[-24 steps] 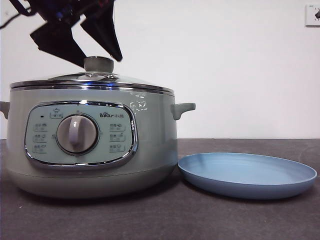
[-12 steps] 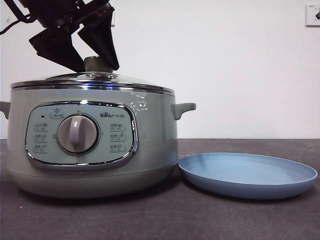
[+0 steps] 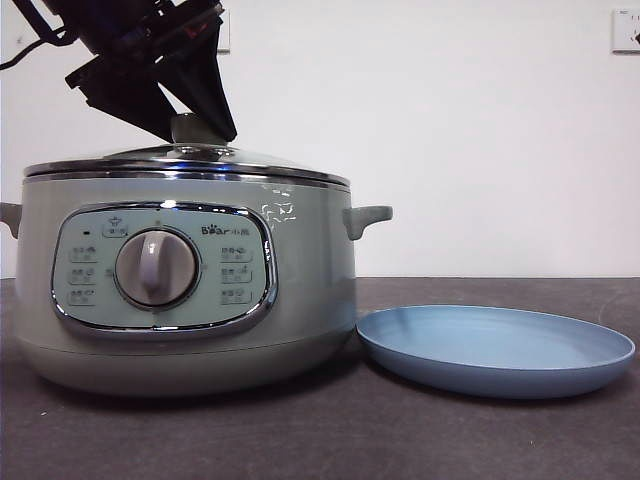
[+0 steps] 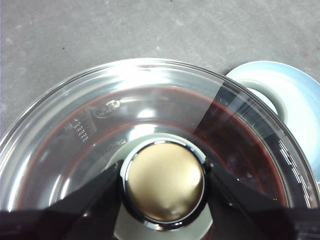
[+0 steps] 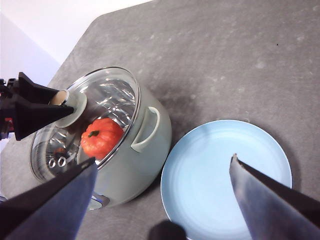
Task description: Take the pumpkin out from the steamer,put the pumpkin in the blue plate,close the lid
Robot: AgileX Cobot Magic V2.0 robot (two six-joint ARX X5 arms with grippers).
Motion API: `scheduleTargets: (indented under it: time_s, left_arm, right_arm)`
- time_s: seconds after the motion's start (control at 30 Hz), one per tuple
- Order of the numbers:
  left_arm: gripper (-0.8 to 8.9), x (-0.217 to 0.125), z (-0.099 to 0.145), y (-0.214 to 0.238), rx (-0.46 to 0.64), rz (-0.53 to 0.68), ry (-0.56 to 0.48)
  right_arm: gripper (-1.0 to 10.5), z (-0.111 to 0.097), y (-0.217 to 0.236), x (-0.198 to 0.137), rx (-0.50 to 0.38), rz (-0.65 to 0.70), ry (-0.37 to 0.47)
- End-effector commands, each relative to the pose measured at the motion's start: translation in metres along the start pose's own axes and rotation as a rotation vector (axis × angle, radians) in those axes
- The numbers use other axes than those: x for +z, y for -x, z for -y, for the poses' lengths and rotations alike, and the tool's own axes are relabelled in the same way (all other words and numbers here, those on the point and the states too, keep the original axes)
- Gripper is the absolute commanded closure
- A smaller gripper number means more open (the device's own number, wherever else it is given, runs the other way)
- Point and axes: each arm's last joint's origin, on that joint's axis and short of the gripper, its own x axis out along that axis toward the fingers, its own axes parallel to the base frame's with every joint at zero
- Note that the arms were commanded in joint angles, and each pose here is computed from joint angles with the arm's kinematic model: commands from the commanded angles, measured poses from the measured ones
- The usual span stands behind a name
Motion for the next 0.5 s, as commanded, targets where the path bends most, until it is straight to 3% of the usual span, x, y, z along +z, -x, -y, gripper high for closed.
scheduleTargets:
  time_s: [0.03, 0.33, 0.5]
  left_arm:
    - [8.22, 0.011, 0.001, 0.015, 0.01, 0.123, -0.023]
    - [8.22, 0.02, 0.006, 0.08, 0.119, 0.337, -0.039]
    - [8.22, 0.015, 0.01, 0.122, 0.204, 0.448, -0.037]
  right_arm:
    - [5.1, -0.001, 0.0, 0.001, 0.001, 0.001, 0.003]
    - [5.1, -0.001, -0.001, 0.004, 0.022, 0.022, 0.02]
    - [5.1, -0.005, -0.012, 0.008, 0.084, 0.022, 0.036]
